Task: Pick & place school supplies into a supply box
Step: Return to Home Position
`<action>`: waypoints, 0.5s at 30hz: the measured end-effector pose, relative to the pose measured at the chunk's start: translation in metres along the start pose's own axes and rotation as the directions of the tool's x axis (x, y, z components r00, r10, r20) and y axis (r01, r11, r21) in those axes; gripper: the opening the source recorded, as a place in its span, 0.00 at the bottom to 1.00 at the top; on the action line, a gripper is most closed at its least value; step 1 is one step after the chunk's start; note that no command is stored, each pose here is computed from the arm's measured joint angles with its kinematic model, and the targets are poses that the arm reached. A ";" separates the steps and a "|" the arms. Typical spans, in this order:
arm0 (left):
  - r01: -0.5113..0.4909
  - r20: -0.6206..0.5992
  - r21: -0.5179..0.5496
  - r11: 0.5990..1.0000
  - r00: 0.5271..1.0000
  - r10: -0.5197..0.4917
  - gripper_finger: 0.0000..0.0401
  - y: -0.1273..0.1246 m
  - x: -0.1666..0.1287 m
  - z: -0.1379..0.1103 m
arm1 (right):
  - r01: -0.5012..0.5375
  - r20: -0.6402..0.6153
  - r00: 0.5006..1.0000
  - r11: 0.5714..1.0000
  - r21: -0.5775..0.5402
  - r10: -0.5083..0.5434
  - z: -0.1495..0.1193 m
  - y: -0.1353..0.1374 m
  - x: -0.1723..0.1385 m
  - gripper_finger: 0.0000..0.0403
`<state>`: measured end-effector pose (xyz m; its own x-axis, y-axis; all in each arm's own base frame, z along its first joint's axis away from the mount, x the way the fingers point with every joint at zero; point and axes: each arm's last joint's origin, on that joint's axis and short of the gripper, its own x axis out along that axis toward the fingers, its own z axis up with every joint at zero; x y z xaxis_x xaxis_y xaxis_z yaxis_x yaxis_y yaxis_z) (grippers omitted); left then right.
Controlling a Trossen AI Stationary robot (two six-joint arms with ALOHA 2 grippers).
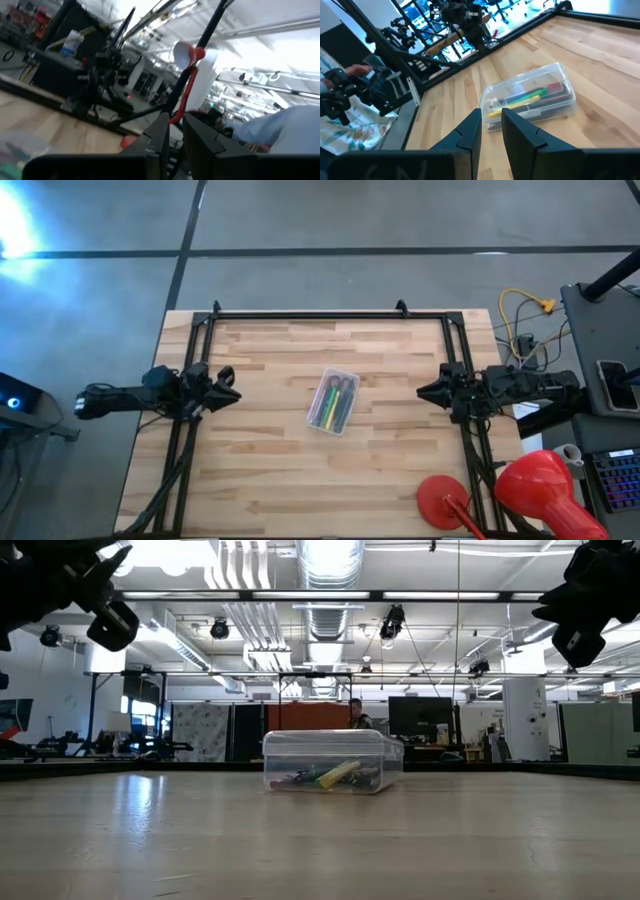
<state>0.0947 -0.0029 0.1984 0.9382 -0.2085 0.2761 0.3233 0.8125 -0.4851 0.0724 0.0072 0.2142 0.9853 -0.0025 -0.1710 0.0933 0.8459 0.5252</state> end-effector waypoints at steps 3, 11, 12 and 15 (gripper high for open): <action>-0.027 -0.040 -0.012 1.000 0.999 0.027 0.09 0.004 0.003 -0.004 | -0.001 -0.005 1.000 1.000 -0.001 0.001 -0.001 0.000 0.001 0.17; -0.128 -0.165 -0.041 0.991 0.979 0.119 0.09 0.014 -0.002 -0.020 | 0.016 -0.029 0.999 1.000 -0.005 -0.016 -0.021 -0.012 0.011 0.17; -0.137 -0.174 -0.043 0.990 0.976 0.128 0.09 0.015 -0.004 -0.021 | 0.021 -0.036 0.999 1.000 -0.007 -0.022 -0.025 -0.014 0.013 0.17; -0.145 -0.169 -0.042 0.989 0.976 0.136 0.09 0.015 -0.006 -0.021 | 0.048 -0.080 0.996 0.999 -0.018 -0.049 -0.040 -0.023 0.021 0.17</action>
<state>0.0963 -0.0008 0.1723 0.9806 -0.1852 0.0636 0.1891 0.8104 -0.5545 0.0852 0.0092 0.1656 0.9648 -0.0017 -0.2628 0.1381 0.8542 0.5013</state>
